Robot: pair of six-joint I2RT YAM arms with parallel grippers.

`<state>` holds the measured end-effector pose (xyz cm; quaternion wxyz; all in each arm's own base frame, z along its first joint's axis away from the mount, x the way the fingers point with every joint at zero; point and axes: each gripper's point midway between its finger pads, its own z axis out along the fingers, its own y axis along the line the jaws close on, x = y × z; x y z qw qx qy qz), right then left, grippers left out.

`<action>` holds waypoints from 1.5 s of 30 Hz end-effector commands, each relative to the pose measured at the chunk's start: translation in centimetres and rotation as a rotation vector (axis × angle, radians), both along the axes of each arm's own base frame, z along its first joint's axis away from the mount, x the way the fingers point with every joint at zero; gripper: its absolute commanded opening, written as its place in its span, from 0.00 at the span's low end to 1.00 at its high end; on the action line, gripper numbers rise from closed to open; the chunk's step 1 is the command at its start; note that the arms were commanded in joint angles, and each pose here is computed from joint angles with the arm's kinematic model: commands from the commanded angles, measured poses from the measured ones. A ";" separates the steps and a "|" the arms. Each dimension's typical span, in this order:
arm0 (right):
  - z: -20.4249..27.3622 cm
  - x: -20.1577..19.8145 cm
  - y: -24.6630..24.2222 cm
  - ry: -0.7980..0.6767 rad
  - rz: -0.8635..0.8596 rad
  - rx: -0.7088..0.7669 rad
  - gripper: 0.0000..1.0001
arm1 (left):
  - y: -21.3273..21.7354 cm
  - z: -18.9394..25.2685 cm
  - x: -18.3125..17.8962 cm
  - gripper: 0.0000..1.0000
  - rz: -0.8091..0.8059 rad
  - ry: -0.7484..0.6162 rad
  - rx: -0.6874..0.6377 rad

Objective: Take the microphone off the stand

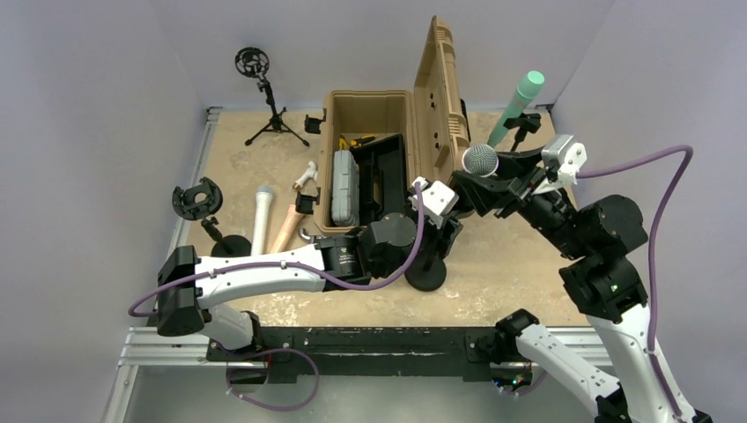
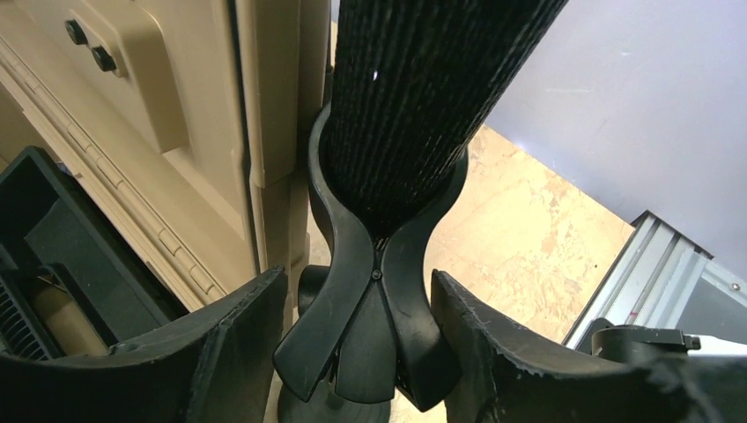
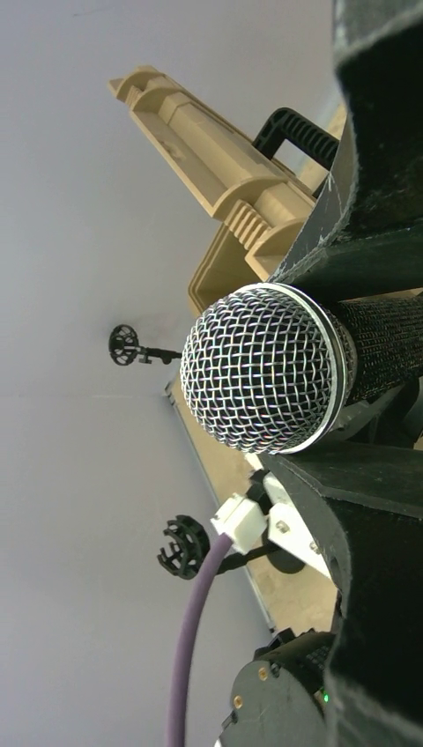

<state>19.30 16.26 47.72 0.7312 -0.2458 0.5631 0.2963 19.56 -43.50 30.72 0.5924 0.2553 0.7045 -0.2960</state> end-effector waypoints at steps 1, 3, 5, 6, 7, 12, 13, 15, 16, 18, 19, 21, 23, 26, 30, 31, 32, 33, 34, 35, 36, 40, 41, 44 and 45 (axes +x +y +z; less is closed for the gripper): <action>6.4 -3.1 -1.2 -0.203 0.025 0.125 0.00 | -0.2 0.4 0.3 0.59 0.000 0.001 0.007; 6.2 -3.0 -1.1 -0.197 0.025 0.126 0.00 | -0.4 0.5 0.2 0.60 -0.006 0.000 0.002; 6.0 -2.9 -1.0 -0.191 0.027 0.123 0.00 | -0.4 0.7 0.2 0.61 -0.006 0.000 0.001; 5.9 -2.8 -0.9 -0.189 0.029 0.121 0.00 | -0.4 0.7 0.3 0.61 -0.003 -0.001 -0.002; 5.8 -2.8 -0.9 -0.188 0.030 0.120 0.00 | -0.4 0.9 0.3 0.61 0.001 -0.003 -0.004; 5.4 -2.5 -0.6 -0.179 0.037 0.115 0.00 | -0.4 1.8 0.5 0.57 0.008 -0.022 -0.006; 5.3 -2.5 -0.6 -0.178 0.039 0.114 0.00 | -0.4 1.9 0.5 0.55 0.004 -0.022 -0.004; 5.1 -2.5 -0.6 -0.174 0.037 0.114 0.00 | -0.5 2.2 0.3 0.44 -0.009 -0.024 -0.007; 4.9 -2.4 -0.6 -0.170 0.036 0.113 0.00 | -0.5 2.2 0.2 0.32 -0.021 -0.024 -0.008; 4.9 -2.4 -0.7 -0.169 0.032 0.113 0.00 | -0.4 2.0 0.1 0.05 -0.032 -0.022 -0.008; 5.0 -2.5 -0.7 -0.171 0.031 0.114 0.00 | -0.3 1.7 0.1 0.00 -0.033 -0.017 -0.009; 5.3 -2.7 -0.7 -0.178 0.037 0.113 0.00 | -0.1 1.1 -0.1 0.00 -0.047 -0.004 -0.017; 6.3 -3.0 -0.8 -0.194 0.040 0.118 0.00 | -0.1 0.0 -0.3 0.00 -0.057 0.021 -0.008; 8.1 -3.6 -1.4 -0.229 0.027 0.148 0.00 | -0.1 -1.9 -0.7 0.00 -0.067 0.059 0.010; 11.5 -4.1 -4.1 -0.273 -0.086 0.237 0.00 | 0.5 -3.3 -0.8 0.00 -0.059 0.075 0.024; 12.4 -4.2 -5.1 -0.284 -0.128 0.263 0.00 | 0.7 -3.3 -0.8 0.00 -0.055 0.073 0.024; 13.0 -4.3 -6.2 -0.289 -0.176 0.291 0.00 | 0.8 -3.5 -0.8 0.00 -0.053 0.071 0.029; 13.6 -4.2 -7.4 -0.291 -0.232 0.325 0.00 | 1.0 -3.4 -0.8 0.00 -0.052 0.067 0.027; 14.0 -4.1 -8.5 -0.287 -0.286 0.356 0.00 | 1.1 -3.3 -0.8 0.00 -0.053 0.063 0.027; 14.1 -3.8 -9.7 -0.276 -0.347 0.380 0.00 | 1.2 -3.4 -0.9 0.00 -0.058 0.058 0.027; 13.9 -3.3 -10.8 -0.256 -0.409 0.402 0.00 | 1.2 -3.3 -1.0 0.00 -0.065 0.051 0.022; 10.0 0.4 -13.9 -0.065 -0.662 0.456 0.00 | 0.9 -2.7 -1.5 0.00 -0.102 0.037 -0.009; 8.2 1.4 -14.8 -0.001 -0.742 0.468 0.00 | 0.9 -2.8 -1.5 0.01 -0.104 0.043 -0.005; 2.3 3.6 -16.0 0.167 -0.901 0.462 0.00 | 0.9 -2.7 -1.9 0.17 -0.122 0.049 -0.001; 0.3 4.0 -16.6 0.218 -0.959 0.459 0.00 | 0.9 -2.6 -2.1 0.25 -0.130 0.054 -0.006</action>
